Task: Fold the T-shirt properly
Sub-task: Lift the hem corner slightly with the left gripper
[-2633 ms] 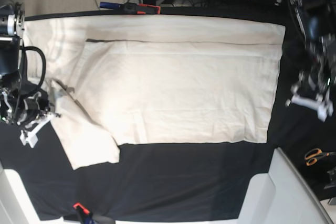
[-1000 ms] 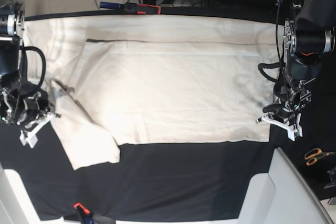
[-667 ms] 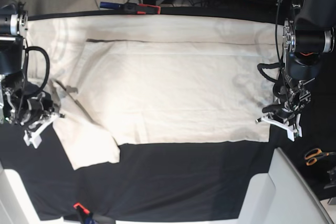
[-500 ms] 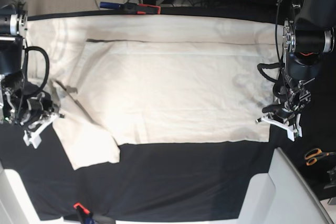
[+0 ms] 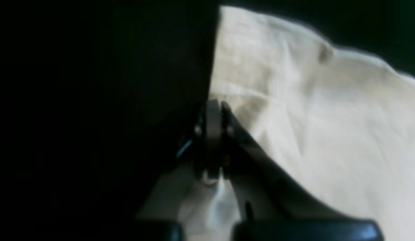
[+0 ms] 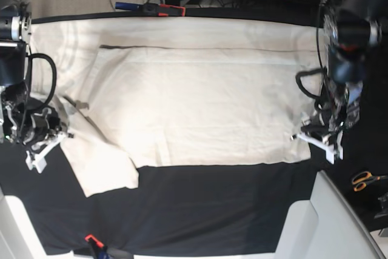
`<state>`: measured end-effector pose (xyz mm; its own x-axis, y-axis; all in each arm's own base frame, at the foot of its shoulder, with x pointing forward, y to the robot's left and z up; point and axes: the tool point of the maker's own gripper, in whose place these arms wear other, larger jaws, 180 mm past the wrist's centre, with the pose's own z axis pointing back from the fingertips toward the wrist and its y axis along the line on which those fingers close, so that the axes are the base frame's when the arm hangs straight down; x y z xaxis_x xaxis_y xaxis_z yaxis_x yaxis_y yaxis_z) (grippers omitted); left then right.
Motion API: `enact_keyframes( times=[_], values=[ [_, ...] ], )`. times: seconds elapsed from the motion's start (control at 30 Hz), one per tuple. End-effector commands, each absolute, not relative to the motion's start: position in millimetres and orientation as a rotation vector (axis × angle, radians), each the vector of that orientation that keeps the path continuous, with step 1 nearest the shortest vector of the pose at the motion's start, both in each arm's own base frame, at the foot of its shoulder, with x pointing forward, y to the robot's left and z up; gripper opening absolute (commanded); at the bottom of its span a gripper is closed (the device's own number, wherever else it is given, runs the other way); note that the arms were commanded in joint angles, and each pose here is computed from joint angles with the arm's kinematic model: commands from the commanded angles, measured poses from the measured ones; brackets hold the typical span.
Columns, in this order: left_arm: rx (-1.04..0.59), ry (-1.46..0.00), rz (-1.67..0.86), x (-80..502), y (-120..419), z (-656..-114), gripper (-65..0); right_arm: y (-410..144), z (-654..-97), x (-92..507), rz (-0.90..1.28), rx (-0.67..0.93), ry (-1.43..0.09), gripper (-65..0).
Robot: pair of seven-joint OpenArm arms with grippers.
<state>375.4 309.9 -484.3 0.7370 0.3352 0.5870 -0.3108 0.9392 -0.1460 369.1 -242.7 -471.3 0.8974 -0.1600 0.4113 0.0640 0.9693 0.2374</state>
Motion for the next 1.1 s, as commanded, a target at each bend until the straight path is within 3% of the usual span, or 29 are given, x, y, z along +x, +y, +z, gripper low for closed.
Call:
enact_keyframes(
  times=[0.0,0.47,0.8,0.93,1.07],
  values=[
    [-0.021,-0.622,0.370,369,322,-480,-65.0,-251,-454,386,-0.117,0.216,-0.502,-64.8],
    [0.058,-0.640,0.393,331,337,-459,-65.0,-249,-455,386,-0.112,0.218,-0.499,-64.8],
    [0.062,-0.651,0.404,334,338,-454,-65.0,-248,-460,379,-0.111,0.219,-0.483,-64.8],
    [0.065,-0.732,0.427,344,347,-429,-46.1,-248,-460,379,-0.111,0.219,-0.483,-64.8],
    [0.072,-0.784,0.457,354,358,-413,-39.2,-248,-460,379,-0.111,0.219,-0.483,-64.8]
  ],
)
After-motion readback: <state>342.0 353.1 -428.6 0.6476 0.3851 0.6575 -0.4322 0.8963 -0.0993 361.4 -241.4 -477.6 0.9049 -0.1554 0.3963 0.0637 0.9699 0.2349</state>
